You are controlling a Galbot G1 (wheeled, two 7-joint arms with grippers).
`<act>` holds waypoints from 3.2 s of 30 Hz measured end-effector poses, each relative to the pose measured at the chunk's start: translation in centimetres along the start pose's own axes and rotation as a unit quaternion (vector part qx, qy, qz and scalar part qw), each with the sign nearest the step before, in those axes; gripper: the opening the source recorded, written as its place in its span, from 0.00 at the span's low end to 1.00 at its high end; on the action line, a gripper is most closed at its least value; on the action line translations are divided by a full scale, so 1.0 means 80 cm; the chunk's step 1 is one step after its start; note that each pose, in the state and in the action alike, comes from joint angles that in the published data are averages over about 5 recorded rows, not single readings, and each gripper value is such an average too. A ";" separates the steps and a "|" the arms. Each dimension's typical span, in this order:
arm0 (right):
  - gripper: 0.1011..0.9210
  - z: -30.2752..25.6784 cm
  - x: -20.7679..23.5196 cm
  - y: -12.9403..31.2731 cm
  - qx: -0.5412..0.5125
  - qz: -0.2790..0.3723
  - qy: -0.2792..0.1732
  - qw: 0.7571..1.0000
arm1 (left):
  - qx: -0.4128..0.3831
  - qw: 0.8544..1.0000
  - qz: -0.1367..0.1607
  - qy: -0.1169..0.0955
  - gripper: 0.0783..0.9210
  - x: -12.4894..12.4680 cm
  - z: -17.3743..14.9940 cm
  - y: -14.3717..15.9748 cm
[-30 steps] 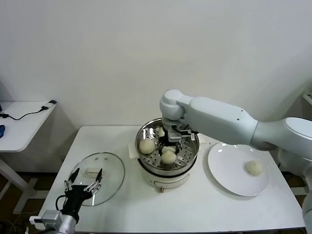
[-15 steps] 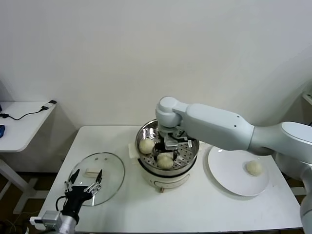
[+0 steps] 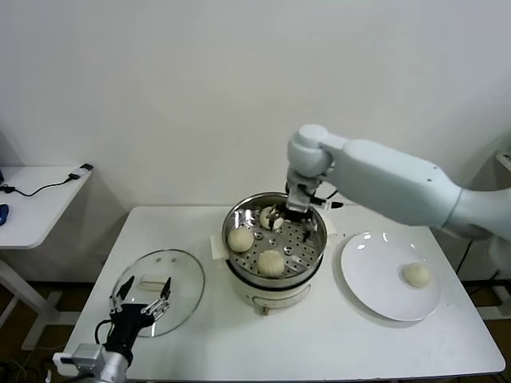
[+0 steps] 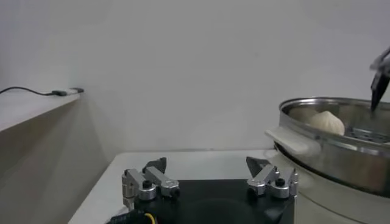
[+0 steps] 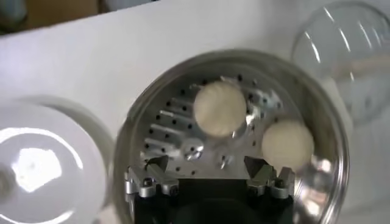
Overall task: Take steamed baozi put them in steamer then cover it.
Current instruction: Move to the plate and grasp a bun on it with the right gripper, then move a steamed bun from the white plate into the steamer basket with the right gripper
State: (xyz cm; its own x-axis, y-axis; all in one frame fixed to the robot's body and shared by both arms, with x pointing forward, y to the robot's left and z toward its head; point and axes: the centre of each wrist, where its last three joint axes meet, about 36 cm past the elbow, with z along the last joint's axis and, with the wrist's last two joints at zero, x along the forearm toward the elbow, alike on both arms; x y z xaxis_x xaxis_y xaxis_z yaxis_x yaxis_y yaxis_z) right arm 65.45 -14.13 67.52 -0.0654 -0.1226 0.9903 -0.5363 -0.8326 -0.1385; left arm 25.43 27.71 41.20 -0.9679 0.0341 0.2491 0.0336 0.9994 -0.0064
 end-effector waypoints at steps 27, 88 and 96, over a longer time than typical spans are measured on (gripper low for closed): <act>0.88 0.168 -0.040 0.327 -0.483 0.019 0.030 0.875 | 0.011 0.999 0.026 0.025 0.88 0.007 0.007 -0.005; 0.73 0.215 -0.210 0.436 -0.470 -0.020 0.065 0.880 | 0.007 0.998 0.011 0.062 0.88 0.022 0.035 0.003; 0.63 0.215 -0.202 0.430 -0.473 -0.019 0.058 0.879 | 0.008 0.998 0.013 0.062 0.88 0.018 0.037 0.002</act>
State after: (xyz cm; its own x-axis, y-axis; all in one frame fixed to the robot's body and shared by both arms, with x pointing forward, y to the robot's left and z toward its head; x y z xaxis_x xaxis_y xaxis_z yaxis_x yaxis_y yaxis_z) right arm 62.57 -50.09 46.56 -0.0877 -0.0021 0.9961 -0.9961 -0.0070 -0.0877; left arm 23.28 27.91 38.68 -0.9280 0.0613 0.3674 0.0538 0.9981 -0.0305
